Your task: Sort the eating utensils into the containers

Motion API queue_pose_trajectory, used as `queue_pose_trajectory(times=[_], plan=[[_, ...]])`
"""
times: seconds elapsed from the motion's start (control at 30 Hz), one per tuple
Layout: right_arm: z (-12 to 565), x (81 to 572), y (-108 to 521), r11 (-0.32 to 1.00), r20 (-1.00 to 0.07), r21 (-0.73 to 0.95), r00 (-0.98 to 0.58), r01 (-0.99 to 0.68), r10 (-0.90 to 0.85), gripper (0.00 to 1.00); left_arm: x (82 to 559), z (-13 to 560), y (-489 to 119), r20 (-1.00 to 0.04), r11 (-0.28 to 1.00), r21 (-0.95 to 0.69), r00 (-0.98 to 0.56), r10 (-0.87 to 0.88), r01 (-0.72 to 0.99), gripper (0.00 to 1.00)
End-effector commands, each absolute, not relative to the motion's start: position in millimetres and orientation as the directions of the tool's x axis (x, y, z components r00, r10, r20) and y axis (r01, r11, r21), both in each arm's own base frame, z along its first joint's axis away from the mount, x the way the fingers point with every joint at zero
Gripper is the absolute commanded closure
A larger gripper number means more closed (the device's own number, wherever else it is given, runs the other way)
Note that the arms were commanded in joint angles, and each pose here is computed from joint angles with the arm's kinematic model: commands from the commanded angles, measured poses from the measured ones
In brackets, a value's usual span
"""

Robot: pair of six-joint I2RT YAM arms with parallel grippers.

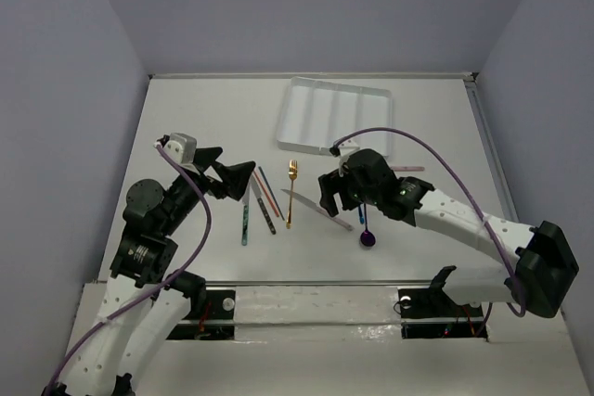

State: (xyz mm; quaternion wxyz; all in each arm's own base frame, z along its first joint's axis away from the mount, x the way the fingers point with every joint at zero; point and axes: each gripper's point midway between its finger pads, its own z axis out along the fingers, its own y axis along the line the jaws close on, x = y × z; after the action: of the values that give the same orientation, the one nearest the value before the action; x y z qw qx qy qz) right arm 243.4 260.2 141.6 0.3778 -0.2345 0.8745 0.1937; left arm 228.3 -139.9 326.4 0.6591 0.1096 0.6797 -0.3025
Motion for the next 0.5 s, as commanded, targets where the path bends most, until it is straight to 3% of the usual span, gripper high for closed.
queue_pose_trajectory(times=[0.0,0.3,0.47], plan=[[142.3,248.4,263.6,0.804,-0.766,0.127,-0.572,-0.581,-0.293,0.16,225.0,342.8,-136.7,-0.964,0.797,-0.244,-0.047,-0.263,0.553,0.01],[138.6,251.2,269.7,0.803,-0.759,0.14,-0.583,-0.58,-0.289,0.2,224.4,341.8,-137.8,-0.963,0.795,-0.248,-0.05,-0.265,0.554,0.01],[153.2,248.4,307.8,0.801,-0.775,0.191,-0.588,-0.567,-0.232,0.24,225.0,344.9,-133.3,-0.96,0.806,-0.254,-0.038,-0.278,0.534,0.01]])
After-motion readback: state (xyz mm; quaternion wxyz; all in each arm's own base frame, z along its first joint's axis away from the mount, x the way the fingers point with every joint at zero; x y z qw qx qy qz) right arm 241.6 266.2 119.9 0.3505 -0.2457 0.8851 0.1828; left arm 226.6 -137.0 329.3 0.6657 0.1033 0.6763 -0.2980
